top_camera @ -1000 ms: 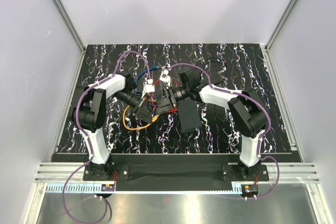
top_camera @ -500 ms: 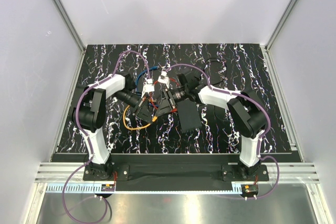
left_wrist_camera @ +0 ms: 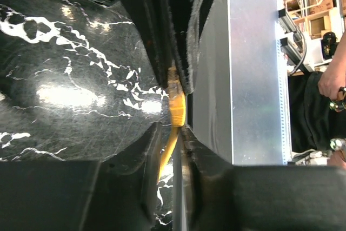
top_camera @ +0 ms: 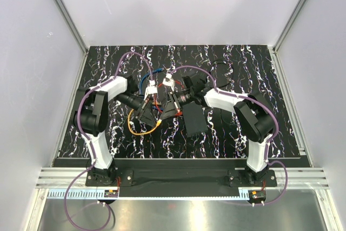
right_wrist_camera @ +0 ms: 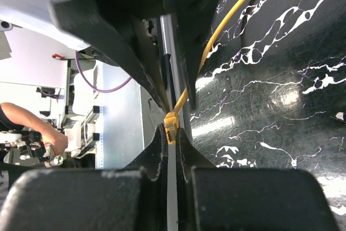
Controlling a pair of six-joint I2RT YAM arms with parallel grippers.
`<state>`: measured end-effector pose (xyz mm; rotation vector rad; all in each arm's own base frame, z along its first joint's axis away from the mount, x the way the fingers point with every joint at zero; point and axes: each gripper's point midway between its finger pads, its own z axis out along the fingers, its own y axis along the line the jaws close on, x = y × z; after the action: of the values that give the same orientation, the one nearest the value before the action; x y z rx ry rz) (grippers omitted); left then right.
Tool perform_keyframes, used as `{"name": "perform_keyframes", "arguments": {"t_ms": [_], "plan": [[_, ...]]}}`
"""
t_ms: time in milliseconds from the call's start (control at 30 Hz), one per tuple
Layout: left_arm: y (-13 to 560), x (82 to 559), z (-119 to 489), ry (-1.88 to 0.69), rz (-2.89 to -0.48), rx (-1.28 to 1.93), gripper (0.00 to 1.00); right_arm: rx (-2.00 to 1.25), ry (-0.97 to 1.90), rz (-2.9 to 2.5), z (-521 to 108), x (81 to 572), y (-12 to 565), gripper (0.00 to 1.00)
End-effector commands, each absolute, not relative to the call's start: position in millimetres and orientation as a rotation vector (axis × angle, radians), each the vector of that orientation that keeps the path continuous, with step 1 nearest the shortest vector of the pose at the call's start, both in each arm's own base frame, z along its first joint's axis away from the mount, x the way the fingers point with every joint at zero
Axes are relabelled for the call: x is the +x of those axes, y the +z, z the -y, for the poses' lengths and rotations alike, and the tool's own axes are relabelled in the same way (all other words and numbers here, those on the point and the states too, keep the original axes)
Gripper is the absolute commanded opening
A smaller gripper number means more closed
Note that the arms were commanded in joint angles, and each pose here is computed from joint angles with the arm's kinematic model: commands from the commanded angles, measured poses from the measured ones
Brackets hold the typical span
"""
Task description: Insert the plug into the switch port
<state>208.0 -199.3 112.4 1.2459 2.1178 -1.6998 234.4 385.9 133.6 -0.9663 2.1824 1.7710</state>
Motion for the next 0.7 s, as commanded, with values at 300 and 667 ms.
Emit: {"name": "perform_keyframes", "arguments": {"t_ms": [300, 667], "plan": [[153.5, 263.4, 143.5, -0.793, -2.062, 1.047, 0.47, -0.677, 1.754, -2.387, -391.1, 240.8, 135.8, 0.00], [109.6, 238.0, 160.6, -0.501, -2.055, 1.145, 0.45, -0.329, 1.801, -2.563, -389.3, 246.8, 122.7, 0.00]]}}
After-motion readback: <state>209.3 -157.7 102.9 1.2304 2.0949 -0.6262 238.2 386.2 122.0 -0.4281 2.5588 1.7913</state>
